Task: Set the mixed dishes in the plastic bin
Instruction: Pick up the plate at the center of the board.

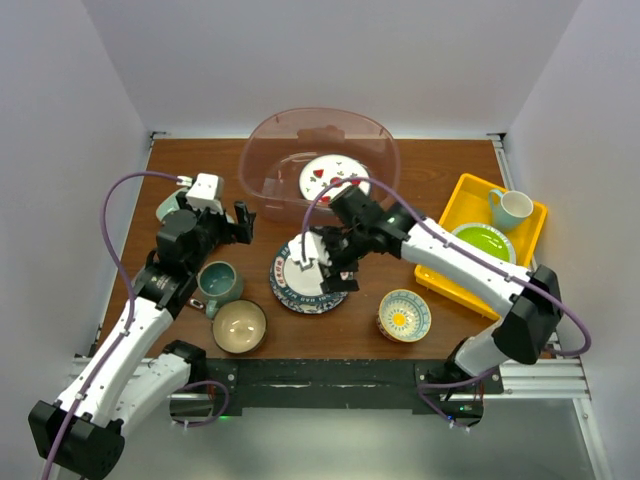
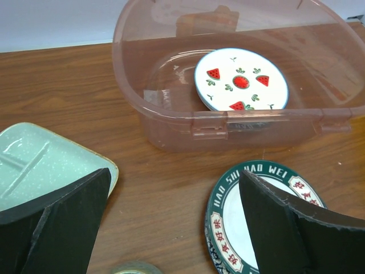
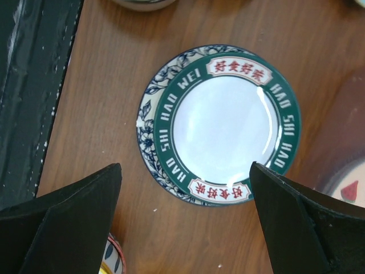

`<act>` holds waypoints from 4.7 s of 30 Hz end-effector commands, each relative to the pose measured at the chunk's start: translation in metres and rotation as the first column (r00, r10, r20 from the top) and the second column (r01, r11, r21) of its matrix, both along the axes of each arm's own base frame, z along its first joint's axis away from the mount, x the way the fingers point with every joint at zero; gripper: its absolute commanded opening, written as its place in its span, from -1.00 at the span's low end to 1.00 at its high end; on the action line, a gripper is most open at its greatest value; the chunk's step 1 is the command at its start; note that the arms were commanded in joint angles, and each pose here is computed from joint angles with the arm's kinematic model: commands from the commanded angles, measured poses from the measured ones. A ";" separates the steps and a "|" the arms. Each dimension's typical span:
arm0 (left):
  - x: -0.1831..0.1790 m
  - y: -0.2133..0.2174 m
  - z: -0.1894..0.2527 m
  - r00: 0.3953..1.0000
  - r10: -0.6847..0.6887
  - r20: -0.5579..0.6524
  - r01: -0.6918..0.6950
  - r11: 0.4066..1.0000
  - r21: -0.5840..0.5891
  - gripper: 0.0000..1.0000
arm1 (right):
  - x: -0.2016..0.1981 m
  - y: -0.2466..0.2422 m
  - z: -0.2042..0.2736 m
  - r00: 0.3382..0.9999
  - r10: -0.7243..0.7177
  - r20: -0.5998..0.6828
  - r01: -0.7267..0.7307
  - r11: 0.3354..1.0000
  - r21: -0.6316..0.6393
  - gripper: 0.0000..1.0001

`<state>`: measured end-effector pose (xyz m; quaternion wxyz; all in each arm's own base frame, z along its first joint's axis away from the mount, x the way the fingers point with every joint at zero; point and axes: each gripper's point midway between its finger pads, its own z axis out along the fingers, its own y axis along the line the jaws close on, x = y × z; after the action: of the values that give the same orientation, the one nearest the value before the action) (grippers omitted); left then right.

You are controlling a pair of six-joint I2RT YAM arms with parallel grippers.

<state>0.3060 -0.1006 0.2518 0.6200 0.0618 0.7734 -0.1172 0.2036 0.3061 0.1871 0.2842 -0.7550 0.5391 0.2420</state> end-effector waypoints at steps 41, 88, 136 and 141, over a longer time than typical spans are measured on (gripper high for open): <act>0.006 0.019 0.001 0.995 0.096 0.020 -0.097 0.994 0.041 1.00 | -0.017 0.038 -0.062 0.973 0.033 0.230 0.017 0.977 -0.212 0.97; 0.007 0.018 0.001 0.996 0.092 0.017 -0.092 0.995 0.042 1.00 | -0.010 0.033 -0.101 0.962 0.023 0.271 0.057 0.958 -0.282 0.95; 0.006 0.018 -0.001 0.996 0.091 0.013 -0.092 0.995 0.045 1.00 | 0.001 0.025 -0.106 0.974 -0.037 0.225 0.099 0.958 -0.270 0.64; 0.006 0.018 0.000 0.996 0.091 0.016 -0.092 0.995 0.044 1.00 | 0.005 0.026 -0.113 0.970 -0.054 0.236 0.121 0.952 -0.281 0.63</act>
<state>0.3093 -0.0854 0.2434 0.6139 0.0395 0.7845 -0.0779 0.2000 0.3179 0.0564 0.2034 -0.7962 0.5669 0.0578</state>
